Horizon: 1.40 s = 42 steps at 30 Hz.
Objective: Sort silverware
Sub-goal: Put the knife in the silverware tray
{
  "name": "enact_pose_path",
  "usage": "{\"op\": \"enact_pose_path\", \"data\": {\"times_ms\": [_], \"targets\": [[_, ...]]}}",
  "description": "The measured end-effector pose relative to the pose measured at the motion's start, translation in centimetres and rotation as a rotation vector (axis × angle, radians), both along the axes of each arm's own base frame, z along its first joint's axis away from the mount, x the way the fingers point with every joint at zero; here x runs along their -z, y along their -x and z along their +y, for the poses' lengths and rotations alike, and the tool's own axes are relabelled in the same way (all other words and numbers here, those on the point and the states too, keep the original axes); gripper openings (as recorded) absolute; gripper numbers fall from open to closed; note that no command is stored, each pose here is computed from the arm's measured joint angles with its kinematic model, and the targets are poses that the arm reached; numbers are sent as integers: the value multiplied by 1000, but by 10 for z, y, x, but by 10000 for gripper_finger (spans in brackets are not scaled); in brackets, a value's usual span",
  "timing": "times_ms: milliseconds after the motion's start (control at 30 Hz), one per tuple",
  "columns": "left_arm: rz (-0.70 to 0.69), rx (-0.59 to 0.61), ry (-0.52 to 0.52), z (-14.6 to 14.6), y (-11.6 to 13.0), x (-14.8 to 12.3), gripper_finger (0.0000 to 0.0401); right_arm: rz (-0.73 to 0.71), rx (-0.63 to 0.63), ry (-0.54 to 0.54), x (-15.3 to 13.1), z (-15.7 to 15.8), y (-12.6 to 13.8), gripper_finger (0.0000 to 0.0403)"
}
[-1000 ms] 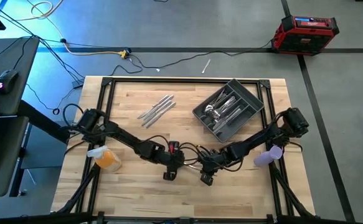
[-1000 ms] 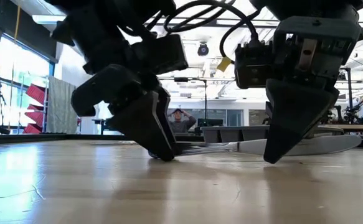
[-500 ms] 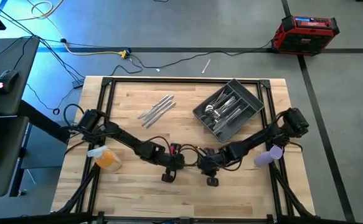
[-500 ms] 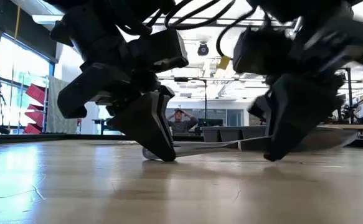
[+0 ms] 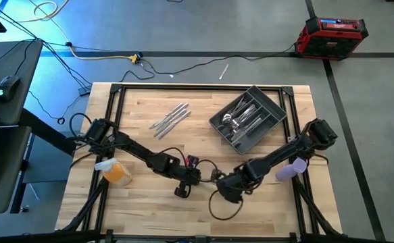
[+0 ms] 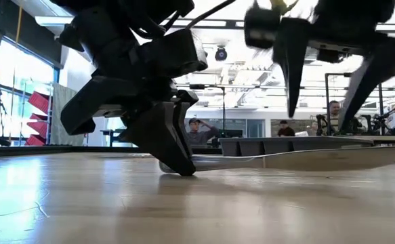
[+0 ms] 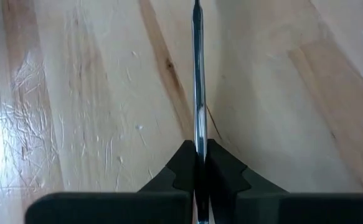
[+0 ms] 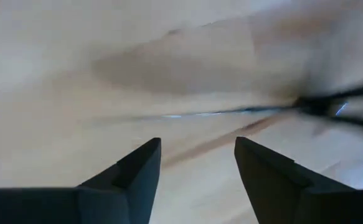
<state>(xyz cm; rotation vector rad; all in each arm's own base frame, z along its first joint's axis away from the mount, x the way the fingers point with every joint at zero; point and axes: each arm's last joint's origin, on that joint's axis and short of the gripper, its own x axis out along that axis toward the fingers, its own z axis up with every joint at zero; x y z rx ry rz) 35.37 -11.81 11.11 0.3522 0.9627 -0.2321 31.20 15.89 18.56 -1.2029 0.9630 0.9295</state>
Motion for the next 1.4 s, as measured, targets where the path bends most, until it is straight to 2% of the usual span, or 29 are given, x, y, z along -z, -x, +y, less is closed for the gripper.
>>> {"op": "enact_pose_path", "data": {"times_ms": [133, 233, 400, 667, 867, 967, 1100, 1167, 1233, 1400], "targets": [[-20, 39, 1, -1, -2, -1, 0, -86, -264, 192, 7, 0, -3, 187], [-31, 44, 8, -1, -2, -2, 0, -120, -423, 274, 14, -1, -9, 179], [-35, 47, 12, -2, -3, -2, 0, -189, -608, 282, 25, -2, -24, 168], [-47, 45, 17, -2, -4, -2, 0, -186, -751, 264, 41, -7, -34, 165], [-56, 45, 20, -2, -5, -3, 0, -151, -760, 253, 54, -7, -35, 150], [-60, 42, 18, -2, -5, -3, 0, -137, -755, 265, 58, -7, -35, 111], [-74, 17, -16, -1, -5, -3, 16, -131, -696, 275, 61, -6, -36, 36], [-80, 3, -48, 0, -5, -3, 31, -136, -639, 282, 60, -2, -35, 17], [-79, -19, -84, 1, -4, -4, 47, -144, -548, 290, 59, 4, -34, 17], [-32, -95, -173, 1, 6, -24, 80, -230, -244, 257, 43, 16, -43, 7]]}}
